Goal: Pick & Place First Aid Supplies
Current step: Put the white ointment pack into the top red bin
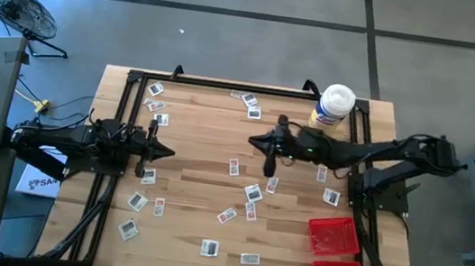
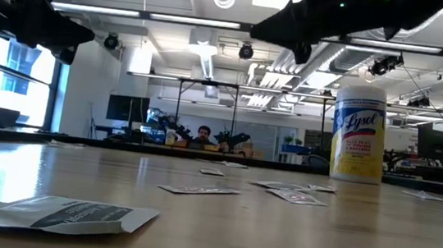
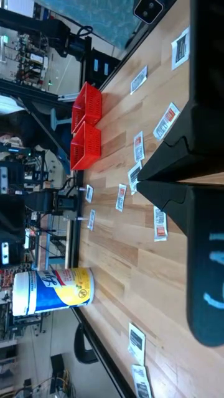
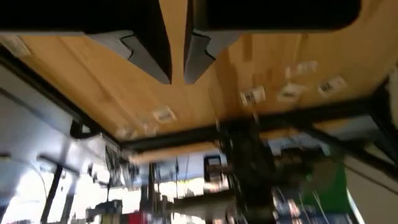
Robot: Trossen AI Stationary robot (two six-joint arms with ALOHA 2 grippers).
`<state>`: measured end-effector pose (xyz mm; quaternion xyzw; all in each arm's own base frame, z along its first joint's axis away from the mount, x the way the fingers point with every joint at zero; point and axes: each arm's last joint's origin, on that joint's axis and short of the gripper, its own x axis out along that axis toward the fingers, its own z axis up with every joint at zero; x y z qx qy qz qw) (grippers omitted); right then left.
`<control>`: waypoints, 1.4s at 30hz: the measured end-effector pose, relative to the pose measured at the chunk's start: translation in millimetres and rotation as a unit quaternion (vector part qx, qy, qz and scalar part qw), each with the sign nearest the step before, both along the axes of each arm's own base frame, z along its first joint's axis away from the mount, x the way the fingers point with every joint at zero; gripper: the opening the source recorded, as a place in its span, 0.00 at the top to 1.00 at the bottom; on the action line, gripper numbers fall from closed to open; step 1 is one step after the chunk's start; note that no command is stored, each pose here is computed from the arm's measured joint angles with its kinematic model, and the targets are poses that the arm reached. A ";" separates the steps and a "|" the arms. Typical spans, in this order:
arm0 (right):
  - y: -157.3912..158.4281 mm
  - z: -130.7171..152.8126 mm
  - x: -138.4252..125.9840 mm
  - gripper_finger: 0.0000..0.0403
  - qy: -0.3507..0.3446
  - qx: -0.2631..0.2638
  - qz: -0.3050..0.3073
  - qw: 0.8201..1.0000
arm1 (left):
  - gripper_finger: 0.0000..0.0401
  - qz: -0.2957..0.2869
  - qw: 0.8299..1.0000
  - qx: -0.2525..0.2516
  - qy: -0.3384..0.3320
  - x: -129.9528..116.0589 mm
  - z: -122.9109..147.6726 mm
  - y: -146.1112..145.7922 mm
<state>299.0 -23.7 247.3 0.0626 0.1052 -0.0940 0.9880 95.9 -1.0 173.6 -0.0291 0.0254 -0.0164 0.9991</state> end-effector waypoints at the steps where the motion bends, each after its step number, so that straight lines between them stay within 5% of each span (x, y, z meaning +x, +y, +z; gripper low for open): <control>1: -1.3 0.2 5.1 0.87 0.017 0.001 -0.001 1.000 | 1.00 0.000 1.000 0.000 0.000 0.0 0.0 0.0; 10: -2.5 -4.8 40.6 0.72 0.135 0.020 0.031 0.990 | 1.00 0.000 1.000 0.000 0.000 0.0 0.0 0.0; 17: -4.8 -38.4 52.9 0.66 0.217 0.030 0.037 0.975 | 1.00 0.000 1.000 0.000 0.000 0.0 0.0 0.0; 29: -23.8 -101.2 88.6 0.65 0.297 0.042 0.056 0.952 | 1.00 0.000 1.000 0.000 0.000 0.0 0.0 0.0; 42: -34.4 -127.6 105.5 0.65 0.332 0.027 0.097 0.938 | 1.00 0.000 1.000 0.000 0.000 0.0 0.0 0.0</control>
